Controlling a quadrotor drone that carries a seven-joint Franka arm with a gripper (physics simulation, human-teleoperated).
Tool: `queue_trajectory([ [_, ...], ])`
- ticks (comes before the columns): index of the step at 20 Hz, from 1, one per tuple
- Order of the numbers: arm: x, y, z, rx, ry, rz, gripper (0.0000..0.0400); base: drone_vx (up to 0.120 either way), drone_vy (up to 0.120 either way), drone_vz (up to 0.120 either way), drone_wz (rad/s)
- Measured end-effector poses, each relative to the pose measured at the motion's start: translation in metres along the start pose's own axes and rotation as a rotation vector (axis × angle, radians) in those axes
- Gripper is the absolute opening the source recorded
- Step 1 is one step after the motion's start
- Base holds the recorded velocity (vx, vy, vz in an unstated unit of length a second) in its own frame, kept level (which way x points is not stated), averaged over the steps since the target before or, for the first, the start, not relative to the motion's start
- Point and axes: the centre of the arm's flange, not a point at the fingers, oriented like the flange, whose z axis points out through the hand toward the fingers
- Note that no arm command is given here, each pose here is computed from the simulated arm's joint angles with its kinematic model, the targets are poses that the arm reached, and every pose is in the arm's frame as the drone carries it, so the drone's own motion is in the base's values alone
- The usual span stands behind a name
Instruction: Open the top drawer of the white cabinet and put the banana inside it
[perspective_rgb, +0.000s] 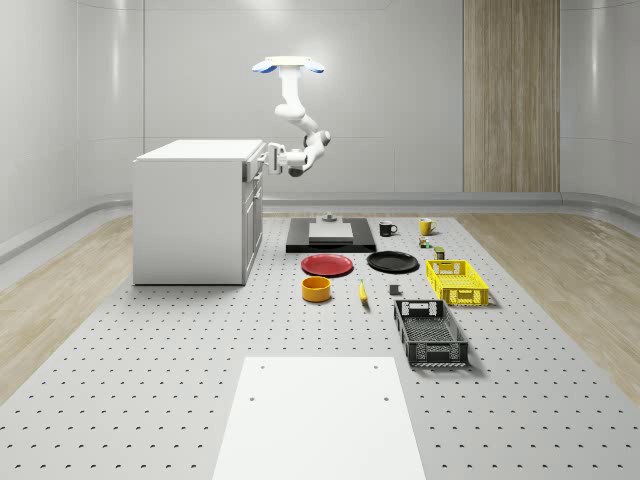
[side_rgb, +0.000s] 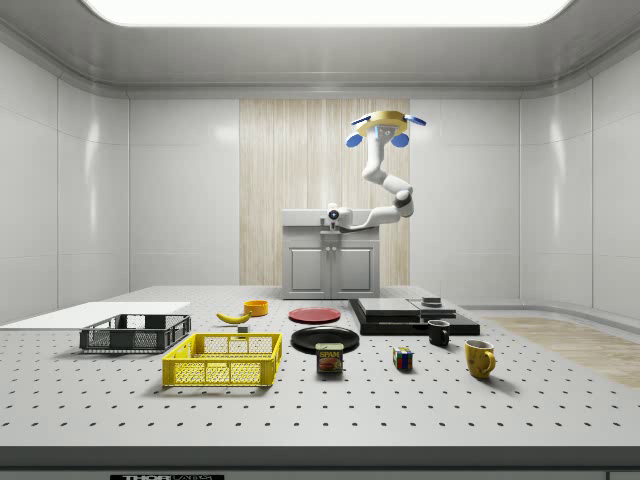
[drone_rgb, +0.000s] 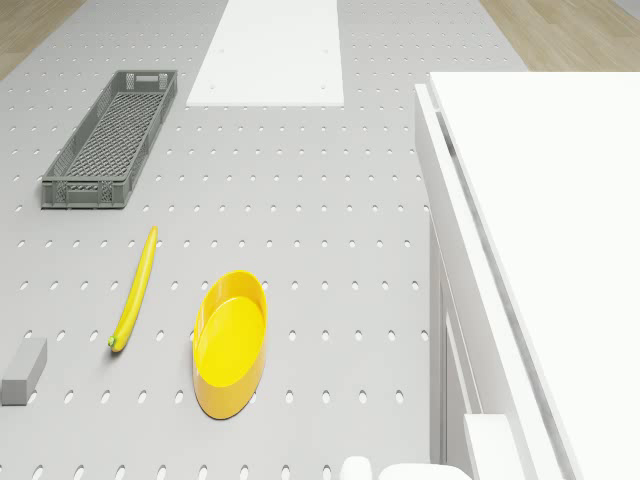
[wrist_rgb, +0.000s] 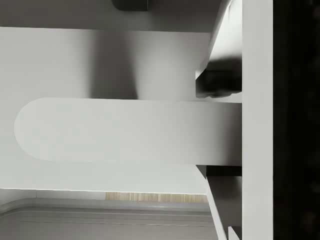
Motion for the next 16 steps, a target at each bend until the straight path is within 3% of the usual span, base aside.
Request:
queue_trajectory([
  [1,0.006,0.002,-0.003,-0.001,0.000,-0.008,0.0165,0.000,0.000,0.000,0.000],
  [5,0.001,0.000,-0.021,0.003,-0.003,0.015,0.0128,0.000,0.000,0.000,0.000],
  [8,-0.001,-0.001,-0.034,0.003,-0.003,0.034,0.0133,0.000,0.000,0.000,0.000],
  [9,-0.008,-0.003,-0.041,-0.004,0.004,0.064,0.0187,0.000,0.000,0.000,0.000],
  [10,-0.001,0.001,-0.046,-0.004,0.004,0.007,0.0168,0.000,0.000,0.000,0.000],
  [13,-0.001,0.000,-0.060,0.002,-0.001,0.019,0.0135,0.000,0.000,0.000,0.000],
  [15,0.002,0.002,-0.070,0.003,-0.002,0.007,0.0133,0.000,0.000,0.000,0.000],
  [16,0.004,0.002,-0.074,-0.001,0.003,0.026,0.0166,0.000,0.000,0.000,0.000],
])
